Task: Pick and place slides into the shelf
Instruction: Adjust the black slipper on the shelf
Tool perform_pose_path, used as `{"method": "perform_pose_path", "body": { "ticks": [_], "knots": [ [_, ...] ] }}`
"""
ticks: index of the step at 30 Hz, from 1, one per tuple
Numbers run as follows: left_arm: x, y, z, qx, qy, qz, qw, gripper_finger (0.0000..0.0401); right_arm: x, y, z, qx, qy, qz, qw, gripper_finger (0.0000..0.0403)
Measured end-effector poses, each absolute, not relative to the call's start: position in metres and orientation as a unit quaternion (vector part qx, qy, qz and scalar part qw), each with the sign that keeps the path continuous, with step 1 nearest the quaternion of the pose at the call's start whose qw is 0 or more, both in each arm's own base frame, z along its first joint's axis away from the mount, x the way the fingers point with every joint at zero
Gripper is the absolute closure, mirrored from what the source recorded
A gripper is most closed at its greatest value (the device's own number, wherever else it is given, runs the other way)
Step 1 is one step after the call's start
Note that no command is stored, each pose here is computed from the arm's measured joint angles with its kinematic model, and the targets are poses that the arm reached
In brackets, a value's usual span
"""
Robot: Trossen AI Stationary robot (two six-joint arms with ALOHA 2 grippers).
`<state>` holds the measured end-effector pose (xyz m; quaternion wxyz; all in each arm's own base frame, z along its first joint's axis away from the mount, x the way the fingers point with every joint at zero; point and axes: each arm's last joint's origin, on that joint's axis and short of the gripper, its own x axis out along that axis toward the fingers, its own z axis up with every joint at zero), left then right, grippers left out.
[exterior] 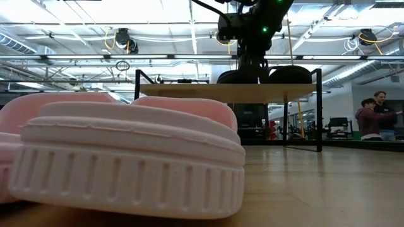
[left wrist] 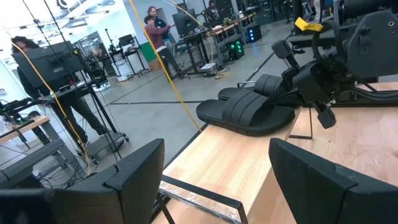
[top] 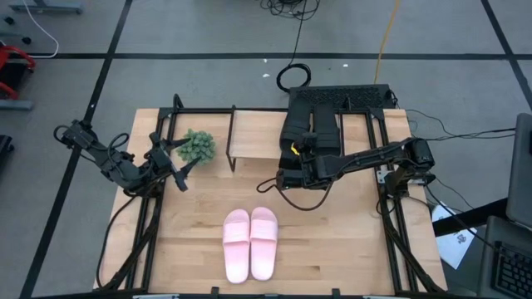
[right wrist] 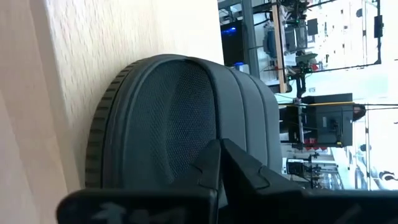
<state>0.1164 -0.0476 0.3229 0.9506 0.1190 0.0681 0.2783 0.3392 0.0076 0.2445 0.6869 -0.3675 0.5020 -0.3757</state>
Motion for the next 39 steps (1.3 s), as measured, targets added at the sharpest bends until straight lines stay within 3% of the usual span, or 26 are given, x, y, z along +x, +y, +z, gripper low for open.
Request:
{"method": "perform_pose_path", "body": {
  "ticks": [39],
  "knots": [
    [0.1164, -0.0476, 0.3229, 0.121, 0.069, 0.278, 0.95, 0.0107, 0.3374, 0.0157, 0.2454, -0.394, 0.496, -0.378, 0.674, 0.0403]
  ]
}}
